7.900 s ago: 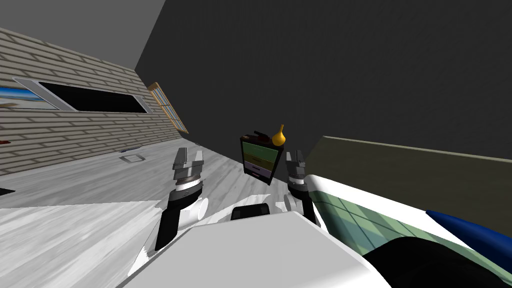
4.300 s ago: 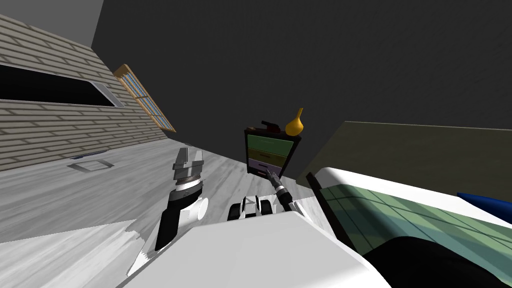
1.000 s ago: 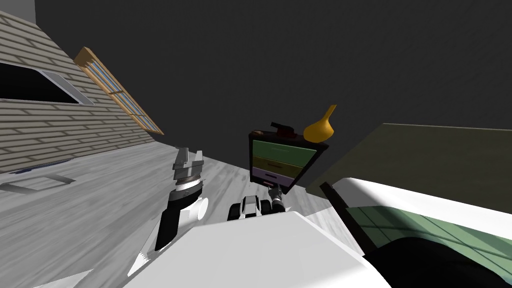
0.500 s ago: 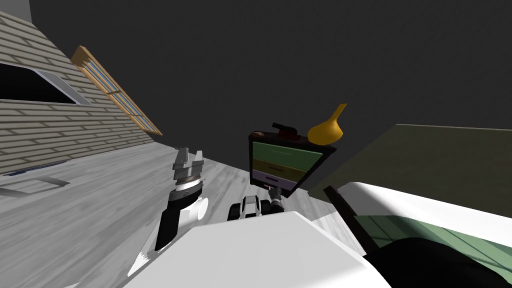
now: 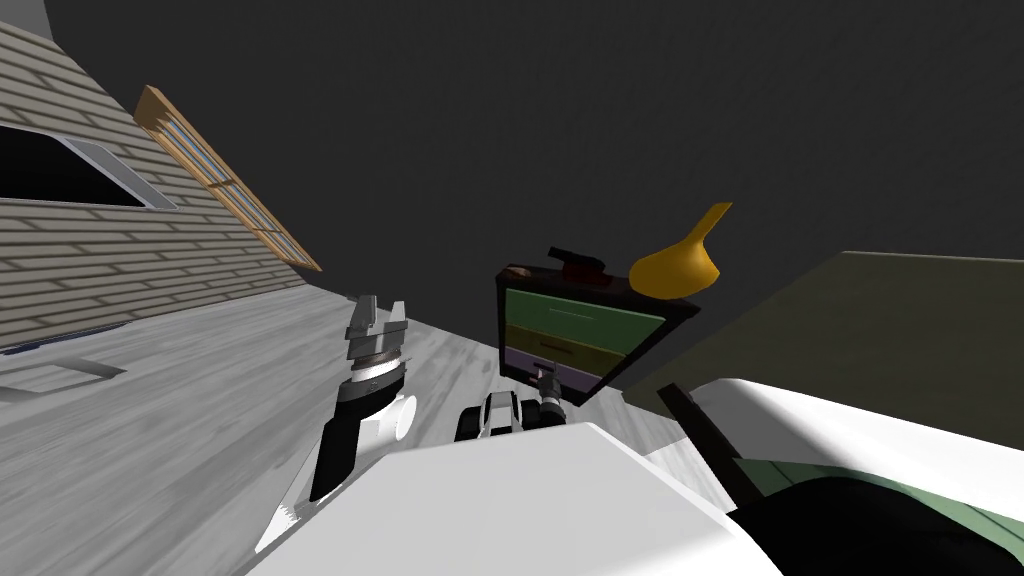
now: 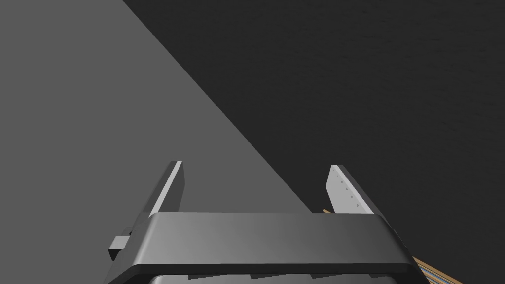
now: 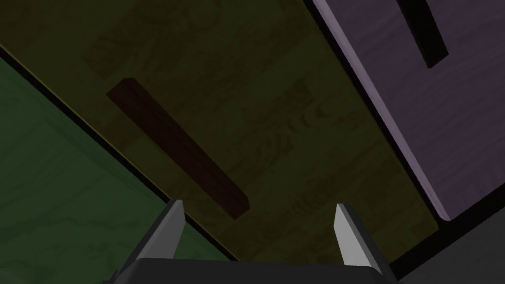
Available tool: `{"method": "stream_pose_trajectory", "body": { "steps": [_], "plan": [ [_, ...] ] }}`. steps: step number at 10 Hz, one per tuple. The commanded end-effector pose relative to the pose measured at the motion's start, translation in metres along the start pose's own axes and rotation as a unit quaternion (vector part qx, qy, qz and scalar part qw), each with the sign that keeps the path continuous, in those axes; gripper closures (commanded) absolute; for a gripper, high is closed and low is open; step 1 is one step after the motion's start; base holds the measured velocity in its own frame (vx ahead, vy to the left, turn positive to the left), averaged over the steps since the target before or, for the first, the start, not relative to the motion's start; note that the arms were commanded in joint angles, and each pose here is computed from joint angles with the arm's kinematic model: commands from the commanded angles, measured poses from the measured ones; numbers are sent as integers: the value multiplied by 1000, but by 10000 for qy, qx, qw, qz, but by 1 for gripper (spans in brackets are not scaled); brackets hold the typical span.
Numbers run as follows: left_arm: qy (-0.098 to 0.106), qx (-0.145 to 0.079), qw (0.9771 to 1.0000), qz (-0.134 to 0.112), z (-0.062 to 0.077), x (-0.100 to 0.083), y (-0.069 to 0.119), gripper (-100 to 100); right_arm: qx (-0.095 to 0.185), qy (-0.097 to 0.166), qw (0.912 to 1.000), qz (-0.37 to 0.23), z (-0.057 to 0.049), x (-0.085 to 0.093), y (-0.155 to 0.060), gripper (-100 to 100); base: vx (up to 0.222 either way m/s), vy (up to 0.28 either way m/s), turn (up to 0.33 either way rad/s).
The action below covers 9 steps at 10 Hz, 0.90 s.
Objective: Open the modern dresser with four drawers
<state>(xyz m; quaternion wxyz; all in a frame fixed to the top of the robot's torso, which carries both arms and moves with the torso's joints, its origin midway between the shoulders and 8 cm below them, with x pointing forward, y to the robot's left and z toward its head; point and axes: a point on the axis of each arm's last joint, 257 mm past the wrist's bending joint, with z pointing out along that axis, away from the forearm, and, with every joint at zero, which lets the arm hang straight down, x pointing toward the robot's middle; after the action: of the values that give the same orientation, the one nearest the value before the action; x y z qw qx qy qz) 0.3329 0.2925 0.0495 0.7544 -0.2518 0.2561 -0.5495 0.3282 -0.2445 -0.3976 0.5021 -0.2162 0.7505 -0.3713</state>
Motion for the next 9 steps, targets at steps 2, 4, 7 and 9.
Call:
{"method": "stream_pose_trajectory", "body": {
  "steps": [2, 4, 7, 9],
  "plan": [
    [0, 0, 10000, 0, 0, 0, 0, 0, 293, -243, 9982, -456, -2, -12, -9, -100, 89, -19, 11],
    [0, 0, 10000, 0, 0, 0, 0, 0, 438, -380, 9960, -674, -3, -19, -13, -100, 115, -21, 14],
    [0, 1, 10000, 0, 0, 0, 0, 0, 485, -428, 9952, -740, -4, -22, -14, -100, 64, -20, 7],
    [0, 1, 10000, -1, 0, 0, 0, 0, 472, -438, 9952, -740, -9, -21, -15, 100, -52, 17, -7]
  ]
}}
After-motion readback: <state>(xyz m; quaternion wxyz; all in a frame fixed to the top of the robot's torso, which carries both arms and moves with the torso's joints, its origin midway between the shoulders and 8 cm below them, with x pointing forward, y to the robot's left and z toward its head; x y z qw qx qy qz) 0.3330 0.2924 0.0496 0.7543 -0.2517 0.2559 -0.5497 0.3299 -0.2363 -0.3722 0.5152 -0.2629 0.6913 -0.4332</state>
